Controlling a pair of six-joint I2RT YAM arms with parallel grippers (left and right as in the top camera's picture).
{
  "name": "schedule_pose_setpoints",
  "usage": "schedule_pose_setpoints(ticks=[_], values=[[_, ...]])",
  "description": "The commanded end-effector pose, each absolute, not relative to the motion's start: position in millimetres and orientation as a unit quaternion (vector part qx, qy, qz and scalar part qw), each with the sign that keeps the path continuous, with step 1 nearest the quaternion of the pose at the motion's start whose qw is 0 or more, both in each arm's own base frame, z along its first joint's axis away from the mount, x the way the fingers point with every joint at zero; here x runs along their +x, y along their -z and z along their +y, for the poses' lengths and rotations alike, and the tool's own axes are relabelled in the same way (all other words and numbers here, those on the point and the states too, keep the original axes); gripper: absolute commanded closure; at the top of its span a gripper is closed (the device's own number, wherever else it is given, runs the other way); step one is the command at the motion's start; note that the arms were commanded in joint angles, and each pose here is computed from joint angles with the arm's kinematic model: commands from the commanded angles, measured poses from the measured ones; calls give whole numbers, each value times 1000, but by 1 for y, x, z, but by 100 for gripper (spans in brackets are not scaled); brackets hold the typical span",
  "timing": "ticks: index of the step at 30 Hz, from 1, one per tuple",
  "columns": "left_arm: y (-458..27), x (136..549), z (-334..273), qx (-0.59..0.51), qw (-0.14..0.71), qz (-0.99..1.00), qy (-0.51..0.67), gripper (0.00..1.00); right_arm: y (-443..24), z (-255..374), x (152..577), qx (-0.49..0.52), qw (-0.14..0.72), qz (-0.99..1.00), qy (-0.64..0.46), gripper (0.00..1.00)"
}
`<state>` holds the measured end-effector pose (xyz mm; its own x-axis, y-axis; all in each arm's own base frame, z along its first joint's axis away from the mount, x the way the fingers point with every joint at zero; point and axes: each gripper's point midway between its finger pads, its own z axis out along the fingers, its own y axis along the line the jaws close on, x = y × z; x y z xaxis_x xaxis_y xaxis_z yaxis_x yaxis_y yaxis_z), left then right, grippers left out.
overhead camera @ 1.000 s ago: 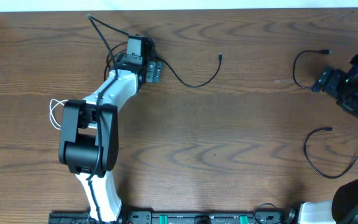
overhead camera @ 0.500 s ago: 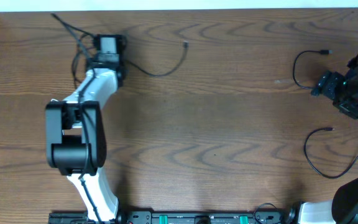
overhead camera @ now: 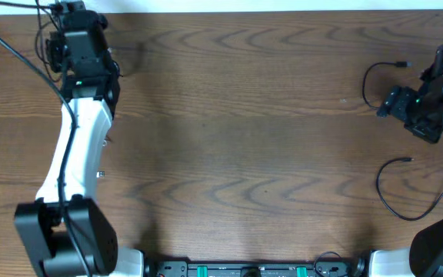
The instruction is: Untangle cables
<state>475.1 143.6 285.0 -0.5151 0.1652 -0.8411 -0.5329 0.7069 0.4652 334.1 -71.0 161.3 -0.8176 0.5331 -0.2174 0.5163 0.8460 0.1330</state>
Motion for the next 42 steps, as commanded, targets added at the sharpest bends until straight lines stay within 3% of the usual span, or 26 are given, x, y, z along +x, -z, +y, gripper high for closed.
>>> schedule_pose_setpoints(ticks=[1,7,16,17,20,21,27,31,37,42], values=[[-285,481,136,-40,455,800,-388,92,-165,-64,334,268,128,954,-37,12],[-233,491,79,78,427,862,-261,92,-165,-60,336,262,130,956,-38,12],[-154,505,31,22,395,912,-110,90,-165,-60,335,262,129,956,-38,12],[-145,506,31,21,387,915,-109,85,-165,-60,335,262,128,956,-38,12],[-123,504,31,22,361,926,-109,51,-165,-60,335,262,128,956,-38,11],[-120,500,34,20,352,929,-117,44,-165,-60,335,262,128,956,-38,11],[-149,489,56,-16,360,917,-173,28,-165,-60,336,262,129,956,-38,8],[-184,476,44,-21,387,912,-133,5,-165,-60,336,262,130,955,-38,1],[-217,457,-18,50,410,910,34,2,-165,-60,336,262,130,955,-38,1],[-228,444,-74,37,388,894,220,1,-165,-54,337,260,128,955,-59,1]])
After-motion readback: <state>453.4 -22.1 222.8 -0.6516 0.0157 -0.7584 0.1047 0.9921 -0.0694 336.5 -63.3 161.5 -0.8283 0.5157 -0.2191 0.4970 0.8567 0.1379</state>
